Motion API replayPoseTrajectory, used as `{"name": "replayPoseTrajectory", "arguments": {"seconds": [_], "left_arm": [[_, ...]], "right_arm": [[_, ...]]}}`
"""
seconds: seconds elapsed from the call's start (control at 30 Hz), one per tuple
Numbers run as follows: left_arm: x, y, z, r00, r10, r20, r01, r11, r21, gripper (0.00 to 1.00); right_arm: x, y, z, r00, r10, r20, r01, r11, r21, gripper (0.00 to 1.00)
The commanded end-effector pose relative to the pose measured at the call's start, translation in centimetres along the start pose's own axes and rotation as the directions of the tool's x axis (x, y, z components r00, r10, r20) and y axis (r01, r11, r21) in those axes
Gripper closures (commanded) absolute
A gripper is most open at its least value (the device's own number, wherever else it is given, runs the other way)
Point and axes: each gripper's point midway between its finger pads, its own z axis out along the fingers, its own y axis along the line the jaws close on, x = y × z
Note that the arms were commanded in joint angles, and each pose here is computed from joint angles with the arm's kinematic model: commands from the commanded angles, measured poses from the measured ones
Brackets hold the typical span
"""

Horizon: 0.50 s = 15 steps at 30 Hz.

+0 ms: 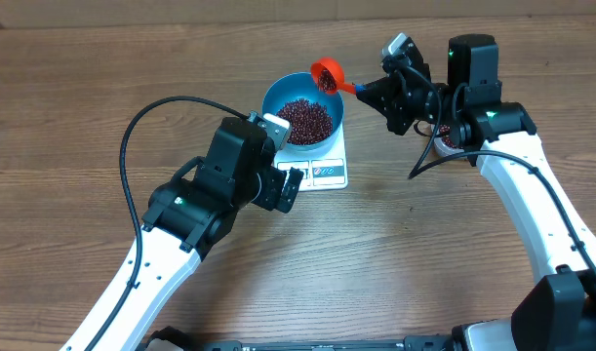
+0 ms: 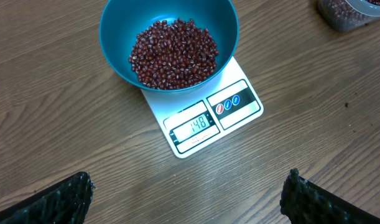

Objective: Scoop item into bowl and weigh 150g on scale
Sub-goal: 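Tilt the scoop with the right gripper to trickle beans into the bowl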

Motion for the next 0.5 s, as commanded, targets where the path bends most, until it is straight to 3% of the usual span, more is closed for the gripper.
{"name": "replayPoseTrajectory", "arguments": {"seconds": [0.0,0.27,0.47], "left_arm": [[0.35,-0.09,0.29,1.0,0.002,-0.012,-0.002,1.0,0.011,0.0],[0.35,-0.09,0.29,1.0,0.002,-0.012,-0.002,1.0,0.011,0.0],[0.35,-0.09,0.29,1.0,0.002,-0.012,-0.002,1.0,0.011,0.0]], "right_arm": [[-0.84,0.12,-0.17,1.0,-0.026,0.014,0.026,1.0,0.004,0.96],[-0.94,0.24,-0.17,0.999,0.026,0.019,-0.026,1.0,-0.004,0.96],[-1.34,0.14,-0.2,0.943,0.331,0.032,-0.33,0.944,-0.012,0.96]]}}
